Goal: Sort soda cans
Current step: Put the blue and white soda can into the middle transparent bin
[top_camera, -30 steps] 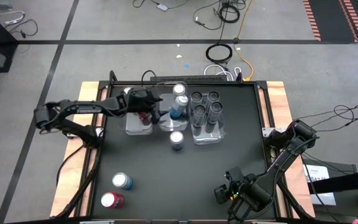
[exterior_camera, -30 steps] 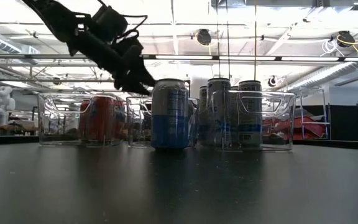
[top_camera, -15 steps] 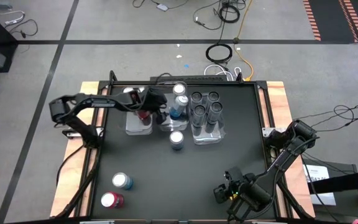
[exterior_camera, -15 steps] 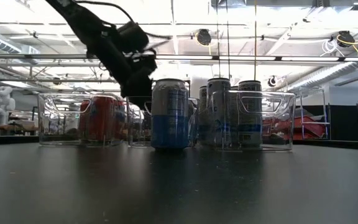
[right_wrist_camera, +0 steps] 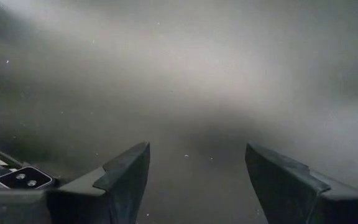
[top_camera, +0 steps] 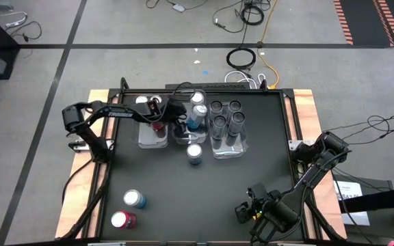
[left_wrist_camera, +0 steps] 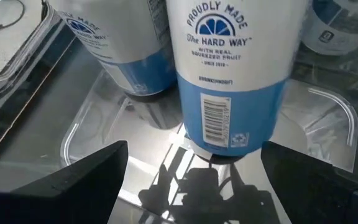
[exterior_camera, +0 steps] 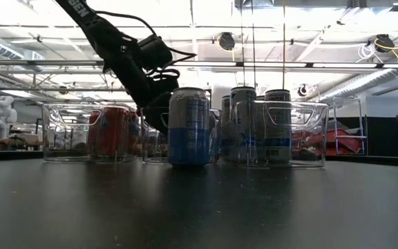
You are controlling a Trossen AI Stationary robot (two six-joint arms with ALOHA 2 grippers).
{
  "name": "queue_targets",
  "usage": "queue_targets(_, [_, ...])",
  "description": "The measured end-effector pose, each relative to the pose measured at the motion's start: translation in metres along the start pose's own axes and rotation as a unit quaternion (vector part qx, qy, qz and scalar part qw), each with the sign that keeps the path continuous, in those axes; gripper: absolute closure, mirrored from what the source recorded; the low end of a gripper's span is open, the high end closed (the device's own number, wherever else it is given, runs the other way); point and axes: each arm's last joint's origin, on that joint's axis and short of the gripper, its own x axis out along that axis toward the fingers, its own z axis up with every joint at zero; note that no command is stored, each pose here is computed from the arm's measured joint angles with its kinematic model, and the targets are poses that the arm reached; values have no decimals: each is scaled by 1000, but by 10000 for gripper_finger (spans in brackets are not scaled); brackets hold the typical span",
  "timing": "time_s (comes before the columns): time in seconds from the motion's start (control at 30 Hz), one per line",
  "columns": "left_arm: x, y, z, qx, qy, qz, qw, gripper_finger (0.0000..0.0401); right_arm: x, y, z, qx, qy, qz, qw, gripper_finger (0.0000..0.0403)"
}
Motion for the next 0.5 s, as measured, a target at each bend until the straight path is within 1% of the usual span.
queue_targets(0.17, [1, 0, 0, -2, -4, 0, 1000, 24, 0, 0, 0, 1, 0, 0, 1000, 147])
queue_targets(0.37, [11, 1, -3, -1, 4, 5, 1000, 24, 0, 0, 0, 2, 1, 1, 1000, 147])
queue_targets(0.5, [13, 1, -2, 0, -4, 6, 1000, 24, 0, 0, 0, 3, 1, 2, 1000, 147])
